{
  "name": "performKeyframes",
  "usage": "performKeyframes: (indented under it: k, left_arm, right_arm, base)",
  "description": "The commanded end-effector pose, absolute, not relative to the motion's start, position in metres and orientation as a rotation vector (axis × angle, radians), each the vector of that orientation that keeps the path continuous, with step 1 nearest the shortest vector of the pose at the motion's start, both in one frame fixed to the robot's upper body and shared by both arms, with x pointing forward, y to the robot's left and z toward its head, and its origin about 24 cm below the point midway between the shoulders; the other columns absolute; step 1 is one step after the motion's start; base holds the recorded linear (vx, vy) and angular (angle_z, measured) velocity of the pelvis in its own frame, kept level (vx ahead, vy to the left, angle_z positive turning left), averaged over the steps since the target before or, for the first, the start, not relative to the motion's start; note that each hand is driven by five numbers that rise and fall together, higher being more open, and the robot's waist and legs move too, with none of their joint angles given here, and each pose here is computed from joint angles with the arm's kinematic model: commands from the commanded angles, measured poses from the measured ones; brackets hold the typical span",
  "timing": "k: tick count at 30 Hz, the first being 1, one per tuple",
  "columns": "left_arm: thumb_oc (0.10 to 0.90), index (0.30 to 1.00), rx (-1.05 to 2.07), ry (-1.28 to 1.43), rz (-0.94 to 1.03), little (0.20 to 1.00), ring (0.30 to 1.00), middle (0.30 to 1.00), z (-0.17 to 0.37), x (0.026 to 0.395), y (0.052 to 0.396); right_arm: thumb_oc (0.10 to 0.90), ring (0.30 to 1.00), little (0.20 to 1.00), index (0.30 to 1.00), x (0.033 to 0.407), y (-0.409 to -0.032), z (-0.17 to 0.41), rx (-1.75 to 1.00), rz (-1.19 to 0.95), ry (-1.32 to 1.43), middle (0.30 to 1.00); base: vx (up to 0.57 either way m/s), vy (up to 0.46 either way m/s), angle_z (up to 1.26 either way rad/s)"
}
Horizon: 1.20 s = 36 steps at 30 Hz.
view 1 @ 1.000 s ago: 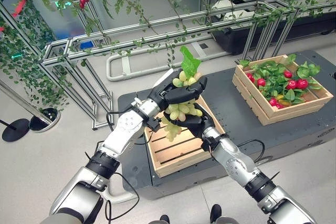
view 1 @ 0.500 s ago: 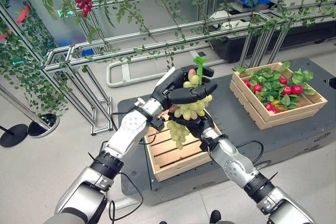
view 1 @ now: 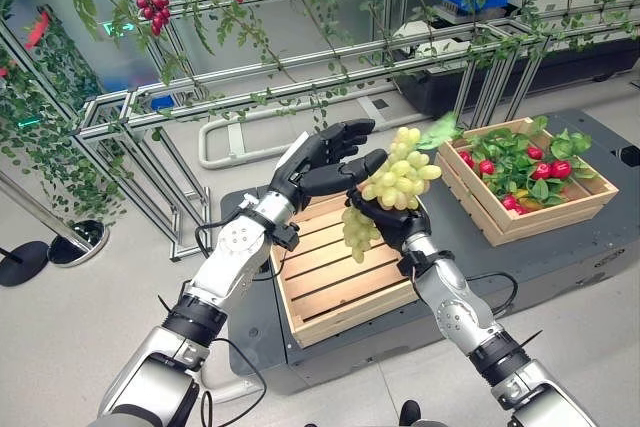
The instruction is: Pick up the fruits from the basket on one side to the basket on the other side
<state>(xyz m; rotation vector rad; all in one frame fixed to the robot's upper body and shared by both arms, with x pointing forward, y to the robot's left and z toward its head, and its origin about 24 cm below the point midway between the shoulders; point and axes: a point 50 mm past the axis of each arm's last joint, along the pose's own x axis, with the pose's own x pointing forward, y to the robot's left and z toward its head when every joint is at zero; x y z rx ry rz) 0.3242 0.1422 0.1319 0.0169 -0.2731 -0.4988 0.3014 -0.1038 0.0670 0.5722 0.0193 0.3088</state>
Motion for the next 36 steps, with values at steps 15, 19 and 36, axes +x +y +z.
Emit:
performKeyframes:
  k: [15, 19, 36]
  left_arm:
    - [0.800, 0.900, -0.024, -0.610, -0.004, 0.900, 0.900, 0.900, 0.139, 0.288, 0.205]
    - [0.800, 0.900, -0.016, -0.488, 0.012, 0.900, 0.900, 0.900, 0.105, 0.269, 0.210]
    - [0.800, 0.900, 0.008, -0.419, 0.137, 0.900, 0.900, 0.900, 0.076, 0.255, 0.214]
  right_arm:
    - [0.400, 0.300, 0.300, 0.300, 0.281, -0.152, 0.079, 0.665, 0.178, -0.271, 0.300]
    - [0.400, 0.300, 0.300, 0.300, 0.262, -0.167, 0.076, 0.656, 0.177, -0.316, 0.300]
    - [0.400, 0.300, 0.300, 0.300, 0.274, -0.163, 0.114, 0.690, 0.231, -0.481, 0.300]
  base:
    - [0.01, -0.002, -0.01]
    - [0.02, -0.039, -0.13]
    - [-0.17, 0.129, -0.74]
